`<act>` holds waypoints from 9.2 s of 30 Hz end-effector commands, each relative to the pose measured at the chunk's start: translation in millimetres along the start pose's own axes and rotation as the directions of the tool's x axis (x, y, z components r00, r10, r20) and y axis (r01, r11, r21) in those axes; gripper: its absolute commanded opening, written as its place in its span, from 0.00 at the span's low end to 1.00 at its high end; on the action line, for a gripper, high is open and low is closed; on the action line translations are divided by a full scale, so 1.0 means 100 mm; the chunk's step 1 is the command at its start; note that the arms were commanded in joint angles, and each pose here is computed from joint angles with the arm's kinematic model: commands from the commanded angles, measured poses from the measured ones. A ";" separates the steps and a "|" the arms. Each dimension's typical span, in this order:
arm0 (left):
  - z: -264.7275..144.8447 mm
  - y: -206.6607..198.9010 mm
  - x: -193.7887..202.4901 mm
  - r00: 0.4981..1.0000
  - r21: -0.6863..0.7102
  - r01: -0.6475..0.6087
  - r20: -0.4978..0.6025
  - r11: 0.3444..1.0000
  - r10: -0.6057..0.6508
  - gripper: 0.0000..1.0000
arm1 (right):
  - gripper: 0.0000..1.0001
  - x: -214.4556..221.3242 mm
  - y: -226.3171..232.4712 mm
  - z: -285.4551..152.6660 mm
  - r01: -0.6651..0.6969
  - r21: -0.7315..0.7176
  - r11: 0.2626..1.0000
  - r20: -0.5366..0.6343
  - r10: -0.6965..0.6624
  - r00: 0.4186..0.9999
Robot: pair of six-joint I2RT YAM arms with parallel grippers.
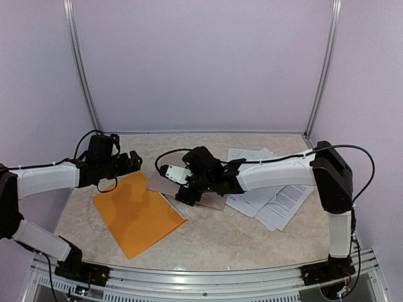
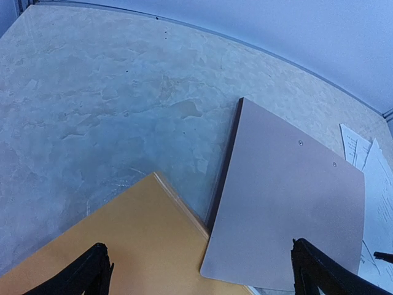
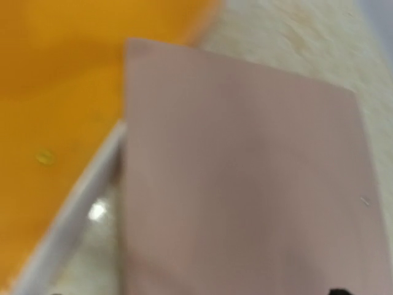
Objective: Put the files into the folder
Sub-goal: Pick up the folder from the center of the board, then open the folder at the center of the board, then pass from the right arm to the left, then place the folder at the center of the board.
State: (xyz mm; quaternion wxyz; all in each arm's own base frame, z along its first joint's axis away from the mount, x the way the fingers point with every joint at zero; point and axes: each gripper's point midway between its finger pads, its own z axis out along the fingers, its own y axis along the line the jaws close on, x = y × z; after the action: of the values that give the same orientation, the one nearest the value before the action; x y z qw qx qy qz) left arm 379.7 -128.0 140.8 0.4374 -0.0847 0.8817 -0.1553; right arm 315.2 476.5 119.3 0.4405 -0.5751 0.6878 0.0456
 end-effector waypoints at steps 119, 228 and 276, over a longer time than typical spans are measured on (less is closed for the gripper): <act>0.78 -1.15 0.29 0.996 0.401 0.060 -0.084 0.914 -0.028 0.99 | 0.00 -1.45 -2.56 -2.68 -0.230 0.685 0.691 0.189 0.136 0.972; -0.26 -0.16 0.64 0.834 0.082 -0.092 -0.538 0.992 0.122 0.00 | 0.61 1.93 -0.94 -2.34 -0.666 0.477 0.574 -0.078 0.782 0.618; -0.06 0.00 -0.16 0.967 -0.203 -0.184 -0.215 0.962 0.139 0.97 | 0.56 3.84 -1.67 -1.57 -0.944 0.233 -0.233 0.323 0.934 -0.151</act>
State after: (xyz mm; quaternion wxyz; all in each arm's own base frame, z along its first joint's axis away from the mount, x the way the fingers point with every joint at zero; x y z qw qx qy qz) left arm 381.0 -110.8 138.9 0.3091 -0.0531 0.9495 -0.0054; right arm 383.7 42.3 40.8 0.3611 0.2380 0.8790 0.2010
